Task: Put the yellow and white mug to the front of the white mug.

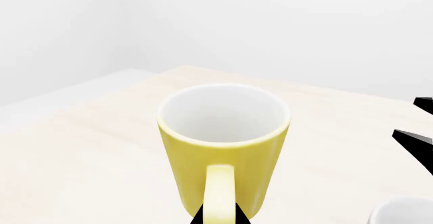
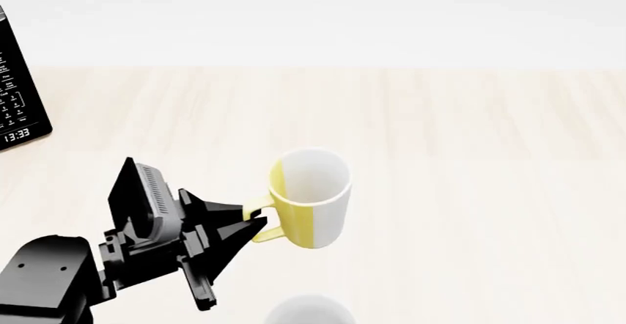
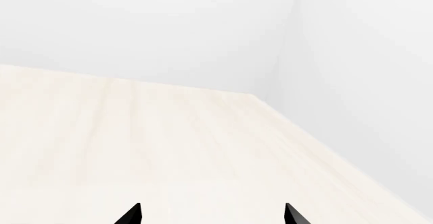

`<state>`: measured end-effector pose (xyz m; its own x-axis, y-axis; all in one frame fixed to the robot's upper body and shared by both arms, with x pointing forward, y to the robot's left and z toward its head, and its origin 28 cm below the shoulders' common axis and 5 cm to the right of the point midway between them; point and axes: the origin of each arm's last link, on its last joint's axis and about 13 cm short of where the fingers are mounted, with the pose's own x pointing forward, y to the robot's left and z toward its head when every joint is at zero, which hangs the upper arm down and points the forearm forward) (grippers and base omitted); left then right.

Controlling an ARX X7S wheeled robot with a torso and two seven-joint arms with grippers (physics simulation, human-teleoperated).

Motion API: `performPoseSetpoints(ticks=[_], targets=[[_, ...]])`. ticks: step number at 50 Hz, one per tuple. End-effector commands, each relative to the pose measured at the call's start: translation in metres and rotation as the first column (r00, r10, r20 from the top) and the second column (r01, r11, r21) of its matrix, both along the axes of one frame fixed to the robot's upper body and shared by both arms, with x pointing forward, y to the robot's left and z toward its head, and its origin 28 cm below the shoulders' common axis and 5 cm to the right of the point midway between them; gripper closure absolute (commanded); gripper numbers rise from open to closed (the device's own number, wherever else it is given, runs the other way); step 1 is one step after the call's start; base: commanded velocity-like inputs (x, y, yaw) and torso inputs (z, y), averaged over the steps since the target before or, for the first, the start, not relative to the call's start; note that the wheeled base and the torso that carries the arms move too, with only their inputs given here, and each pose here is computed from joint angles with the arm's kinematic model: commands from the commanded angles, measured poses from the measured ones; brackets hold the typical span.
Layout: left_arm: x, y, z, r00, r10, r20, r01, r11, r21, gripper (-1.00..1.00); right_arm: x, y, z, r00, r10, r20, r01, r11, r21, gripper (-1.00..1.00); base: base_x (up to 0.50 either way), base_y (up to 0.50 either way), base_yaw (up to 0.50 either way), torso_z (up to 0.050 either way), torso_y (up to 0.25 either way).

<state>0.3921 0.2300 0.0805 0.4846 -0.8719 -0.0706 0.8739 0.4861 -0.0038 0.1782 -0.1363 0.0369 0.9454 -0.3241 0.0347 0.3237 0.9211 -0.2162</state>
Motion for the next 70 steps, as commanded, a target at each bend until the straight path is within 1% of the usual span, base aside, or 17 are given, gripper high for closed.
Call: performPoseSetpoints(ticks=[1, 6, 7, 11, 17, 23, 26, 36, 38, 41, 43, 51, 70], targets=[[-0.005, -0.001, -0.015, 1.0, 0.022, 0.003, -0.022, 1.0, 0.009, 1.0, 0.001, 0.001, 0.0, 1.0, 0.005, -0.003, -0.005, 1.0, -0.002, -1.0, 0.0, 0.0, 0.0, 0.0, 0.0], [-0.012, -0.001, -0.026, 1.0, 0.019, -0.012, -0.019, 1.0, 0.005, 1.0, 0.0, 0.001, 0.0, 1.0, 0.007, -0.002, -0.007, 1.0, -0.005, -1.0, 0.0, 0.0, 0.0, 0.0, 0.0], [-0.015, 0.0, -0.03, 0.999, 0.027, -0.023, -0.027, 1.0, -0.01, 1.0, 0.0, 0.001, 0.001, 1.0, 0.006, -0.001, -0.006, 1.0, -0.006, -1.0, 0.0, 0.0, 0.0, 0.0, 0.01], [-0.02, 0.001, -0.039, 0.998, 0.038, -0.044, -0.038, 0.999, -0.014, 1.0, 0.0, 0.001, 0.001, 1.0, 0.003, -0.001, -0.003, 1.0, -0.007, -1.0, 0.0, 0.0, 0.0, 0.0, 0.0], [-0.023, 0.003, -0.044, 0.997, 0.056, -0.054, -0.057, 0.998, -0.018, 1.0, 0.001, 0.002, 0.0, 1.0, 0.007, -0.005, -0.007, 1.0, -0.008, -1.0, 0.0, 0.0, 0.0, 0.0, 0.0], [-0.027, 0.004, -0.049, 0.995, 0.08, -0.058, -0.081, 0.997, -0.013, 1.0, 0.0, 0.002, 0.0, 1.0, 0.008, -0.002, -0.008, 1.0, -0.011, -1.0, 0.0, 0.0, 0.0, 0.0, 0.0], [-0.031, 0.004, -0.054, 0.993, 0.093, -0.07, -0.093, 0.996, 0.004, 1.0, 0.0, 0.002, 0.0, 1.0, 0.008, -0.001, -0.008, 1.0, -0.013, -1.0, 0.0, 0.0, 0.0, 0.0, 0.0], [-0.033, 0.002, -0.058, 0.991, 0.105, -0.077, -0.104, 0.994, 0.014, 1.0, 0.0, 0.003, 0.0, 1.0, 0.011, -0.001, -0.011, 1.0, -0.015, -1.0, 0.0, 0.0, 0.0, 0.0, 0.001], [-0.035, 0.002, -0.061, 0.991, 0.111, -0.075, -0.109, 0.993, 0.037, 1.0, 0.0, 0.003, 0.0, 1.0, 0.01, -0.001, -0.01, 1.0, -0.014, -1.0, 0.0, 0.0, 0.0, 0.0, 0.0], [-0.037, 0.001, -0.063, 0.99, 0.115, -0.085, -0.112, 0.993, 0.032, 1.0, 0.0, 0.003, 0.001, 1.0, 0.013, 0.003, -0.013, 1.0, -0.015, -1.0, 0.0, 0.0, 0.0, 0.0, 0.0], [-0.038, 0.002, -0.064, 0.988, 0.13, -0.081, -0.127, 0.991, 0.041, 1.0, -0.001, 0.003, 0.001, 1.0, 0.015, 0.003, -0.015, 1.0, -0.016, -1.0, 0.0, 0.0, 0.0, 0.0, 0.0], [-0.039, 0.002, -0.065, 0.988, 0.126, -0.092, -0.123, 0.992, 0.035, 1.0, 0.0, 0.003, 0.0, 1.0, 0.014, 0.002, -0.014, 1.0, -0.014, -1.0, 0.0, 0.0, 0.0, 0.0, 0.0], [-0.041, 0.002, -0.069, 0.987, 0.133, -0.093, -0.127, 0.99, 0.061, 1.0, -0.001, 0.002, 0.002, 1.0, 0.012, 0.008, -0.012, 1.0, -0.013, -1.0, 0.0, 0.0, 0.0, 0.0, 0.0]])
